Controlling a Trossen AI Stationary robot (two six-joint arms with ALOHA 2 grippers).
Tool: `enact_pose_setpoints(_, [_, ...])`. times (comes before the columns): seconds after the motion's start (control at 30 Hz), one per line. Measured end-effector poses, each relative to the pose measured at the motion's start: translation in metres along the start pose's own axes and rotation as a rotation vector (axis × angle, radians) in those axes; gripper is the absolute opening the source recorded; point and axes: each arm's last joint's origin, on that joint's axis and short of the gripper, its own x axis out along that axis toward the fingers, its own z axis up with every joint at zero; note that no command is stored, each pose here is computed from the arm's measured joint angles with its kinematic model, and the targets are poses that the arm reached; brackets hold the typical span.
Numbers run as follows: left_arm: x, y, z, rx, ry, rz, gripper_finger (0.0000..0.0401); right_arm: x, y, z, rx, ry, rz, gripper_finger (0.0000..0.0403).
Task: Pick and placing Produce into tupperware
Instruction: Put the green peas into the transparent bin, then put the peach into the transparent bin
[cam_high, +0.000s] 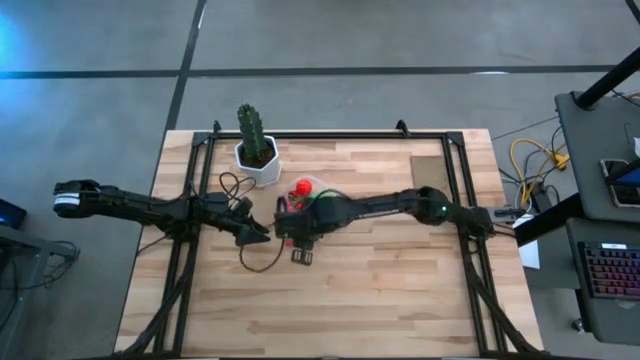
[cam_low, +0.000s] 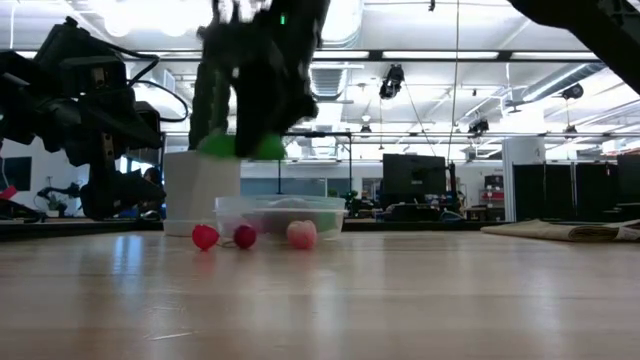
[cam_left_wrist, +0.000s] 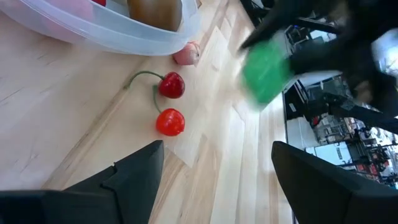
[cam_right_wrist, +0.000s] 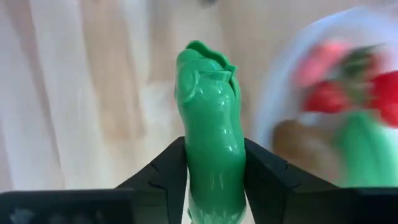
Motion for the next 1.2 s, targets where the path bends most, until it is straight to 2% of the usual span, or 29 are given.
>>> enact_pose_setpoints(0.07, [0.000,0.000,0.000,0.000,0.000,0.000,0.0283,-0.016,-0.011,0.007,0.060,-0.051,-0.036,0.0131])
enact_pose_setpoints(0.17, [0.000,0.000,0.000,-0.001,0.000,0.000,0.0283,-0.024,-0.039,0.016,0.172,-0.078,-0.043,0.0136])
enact_pose_setpoints(0.33, [0.000,0.000,0.000,-0.003,-0.001,-0.001,0.0283,-0.005,-0.086,0.016,0.325,-0.010,-0.047,0.0131])
enact_pose_setpoints(0.5, [0.000,0.000,0.000,-0.003,-0.001,-0.002,0.0283,0.000,-0.107,0.017,0.406,0.025,0.058,0.0134])
enact_pose_setpoints(0.87, [0.000,0.000,0.000,-0.003,-0.012,0.009,0.0283,0.004,-0.096,0.015,0.377,0.047,0.074,0.0224])
enact_pose_setpoints(0.97, [0.000,0.000,0.000,-0.003,-0.012,0.009,0.0283,-0.002,-0.089,0.013,0.335,0.049,0.075,0.0240])
enact_pose_setpoints(1.07, [0.000,0.000,0.000,-0.003,-0.012,0.009,0.0283,-0.016,-0.073,0.006,0.251,0.076,0.019,0.0246])
enact_pose_setpoints(1.2, [0.000,0.000,0.000,-0.003,-0.012,0.009,0.0283,-0.022,-0.042,-0.010,0.125,0.165,-0.117,0.0245])
